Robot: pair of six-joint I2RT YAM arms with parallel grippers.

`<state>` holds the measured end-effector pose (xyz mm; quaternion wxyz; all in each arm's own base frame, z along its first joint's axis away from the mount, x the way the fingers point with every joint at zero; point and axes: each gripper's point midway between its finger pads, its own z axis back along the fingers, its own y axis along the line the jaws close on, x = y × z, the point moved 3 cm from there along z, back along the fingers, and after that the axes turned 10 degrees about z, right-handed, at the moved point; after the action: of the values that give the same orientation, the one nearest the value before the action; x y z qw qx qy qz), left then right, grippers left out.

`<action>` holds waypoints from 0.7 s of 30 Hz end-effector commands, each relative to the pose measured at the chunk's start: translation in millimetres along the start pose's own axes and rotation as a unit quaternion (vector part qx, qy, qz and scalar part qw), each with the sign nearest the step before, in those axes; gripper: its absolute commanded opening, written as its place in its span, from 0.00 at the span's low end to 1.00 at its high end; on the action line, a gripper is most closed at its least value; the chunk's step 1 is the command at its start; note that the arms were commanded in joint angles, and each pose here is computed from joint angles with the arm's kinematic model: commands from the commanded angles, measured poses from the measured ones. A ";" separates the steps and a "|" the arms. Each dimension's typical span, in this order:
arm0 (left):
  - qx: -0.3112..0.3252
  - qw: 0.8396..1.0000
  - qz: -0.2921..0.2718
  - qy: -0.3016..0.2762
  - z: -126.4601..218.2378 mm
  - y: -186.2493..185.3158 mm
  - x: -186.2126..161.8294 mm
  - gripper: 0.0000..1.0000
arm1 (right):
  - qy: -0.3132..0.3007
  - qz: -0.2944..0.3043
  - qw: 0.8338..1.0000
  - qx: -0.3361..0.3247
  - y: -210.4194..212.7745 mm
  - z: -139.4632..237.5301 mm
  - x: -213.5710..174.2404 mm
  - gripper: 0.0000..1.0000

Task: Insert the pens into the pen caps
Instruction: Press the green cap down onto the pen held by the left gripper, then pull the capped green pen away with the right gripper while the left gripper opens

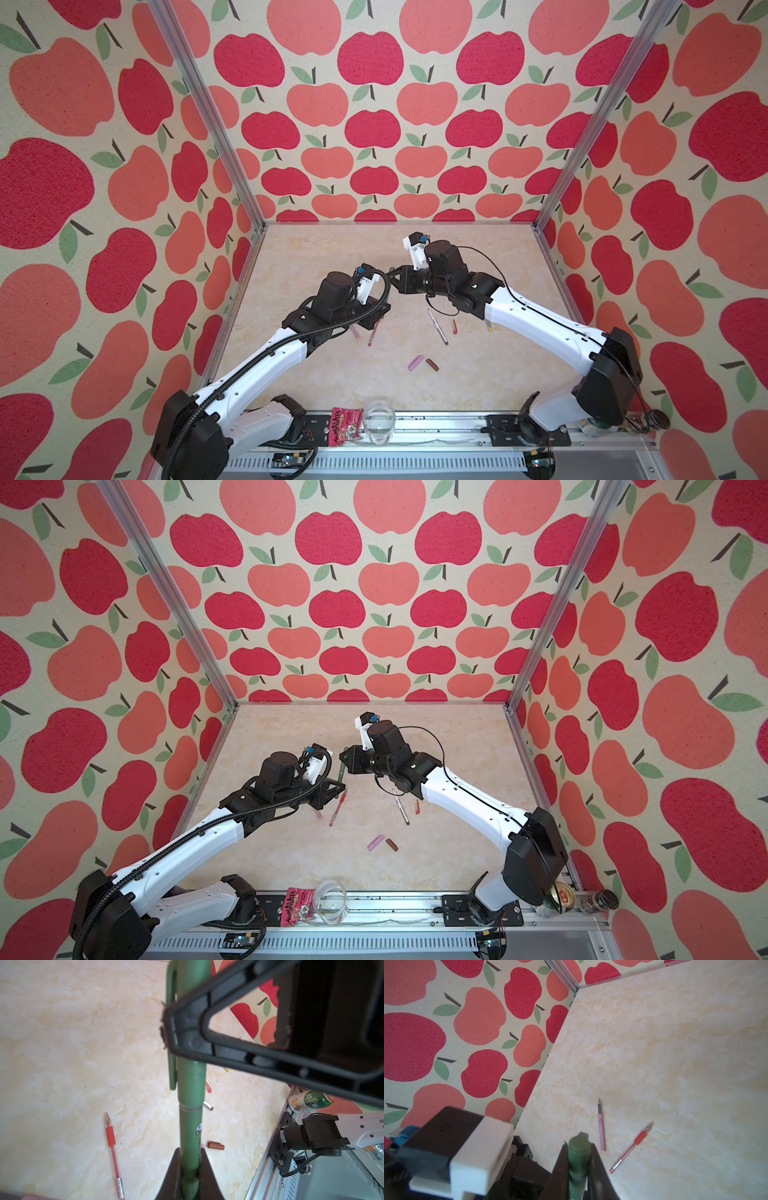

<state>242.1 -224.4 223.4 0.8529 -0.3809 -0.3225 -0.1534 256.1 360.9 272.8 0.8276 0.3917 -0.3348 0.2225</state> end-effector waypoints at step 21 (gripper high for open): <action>-0.056 0.964 -0.134 -0.221 54.8 -64.9 128.1 0.00 | 0.204 -0.050 0.977 -0.019 -15.5 -14.2 -143.6 0.05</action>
<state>242.6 -218.2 216.9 0.8738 -0.3466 -0.2947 -0.1716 252.1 364.1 257.3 0.8178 0.4176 -0.3540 0.1772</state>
